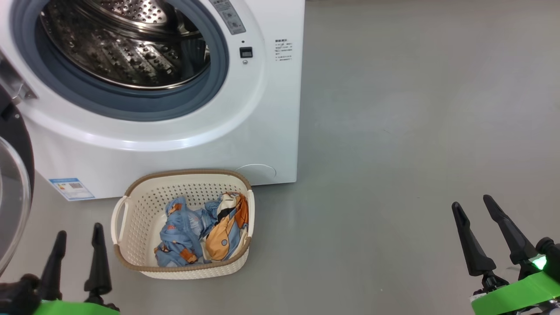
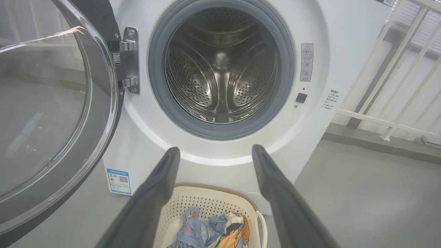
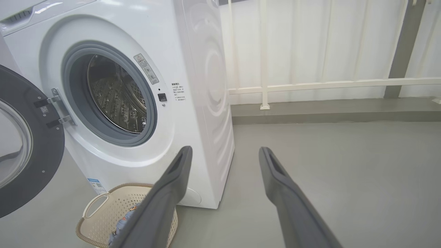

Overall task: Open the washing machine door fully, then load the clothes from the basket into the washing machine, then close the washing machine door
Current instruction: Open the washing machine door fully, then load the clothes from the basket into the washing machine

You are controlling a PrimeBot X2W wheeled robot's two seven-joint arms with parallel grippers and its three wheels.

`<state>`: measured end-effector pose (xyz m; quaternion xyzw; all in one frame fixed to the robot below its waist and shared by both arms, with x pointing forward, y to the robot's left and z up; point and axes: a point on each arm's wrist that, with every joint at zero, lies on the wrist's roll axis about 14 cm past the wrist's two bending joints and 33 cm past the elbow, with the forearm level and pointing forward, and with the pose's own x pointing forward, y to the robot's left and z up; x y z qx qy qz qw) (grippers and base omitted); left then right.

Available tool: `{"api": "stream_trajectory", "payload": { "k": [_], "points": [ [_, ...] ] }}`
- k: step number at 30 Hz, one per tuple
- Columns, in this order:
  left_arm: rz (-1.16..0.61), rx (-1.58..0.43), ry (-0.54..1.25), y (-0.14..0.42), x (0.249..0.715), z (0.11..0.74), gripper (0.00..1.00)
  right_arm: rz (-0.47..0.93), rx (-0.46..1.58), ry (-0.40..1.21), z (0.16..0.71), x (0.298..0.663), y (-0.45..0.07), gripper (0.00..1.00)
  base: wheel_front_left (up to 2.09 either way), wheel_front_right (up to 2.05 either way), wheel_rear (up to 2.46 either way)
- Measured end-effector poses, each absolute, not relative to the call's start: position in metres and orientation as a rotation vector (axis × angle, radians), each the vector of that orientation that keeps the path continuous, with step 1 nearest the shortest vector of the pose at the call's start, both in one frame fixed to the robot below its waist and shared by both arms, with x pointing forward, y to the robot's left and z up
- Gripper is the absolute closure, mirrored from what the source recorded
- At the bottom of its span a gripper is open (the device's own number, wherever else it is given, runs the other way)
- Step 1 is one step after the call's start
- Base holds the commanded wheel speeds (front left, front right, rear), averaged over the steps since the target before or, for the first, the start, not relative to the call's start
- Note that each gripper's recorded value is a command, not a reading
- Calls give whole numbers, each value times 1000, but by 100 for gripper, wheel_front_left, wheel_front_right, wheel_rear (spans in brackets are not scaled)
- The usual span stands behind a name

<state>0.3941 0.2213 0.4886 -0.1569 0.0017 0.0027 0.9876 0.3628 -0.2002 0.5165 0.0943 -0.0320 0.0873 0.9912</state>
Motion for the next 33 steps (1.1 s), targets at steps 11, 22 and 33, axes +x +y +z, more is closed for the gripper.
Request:
{"api": "stream_trajectory", "payload": {
  "k": [11, 22, 33],
  "points": [
    [-87, -192, 17, 192, 387, 484, 0, 125, 198, -51, 511, 351, -213, 0, 0, 0, 0],
    [-51, -208, -14, 196, 385, 490, 0, 106, 209, -53, 510, 352, -215, 0, 0, 0, 0],
    [-43, -225, 12, 199, 380, 480, 0, 115, 210, -46, 508, 356, -212, 0, 4, -16, 12]
  ]
}}
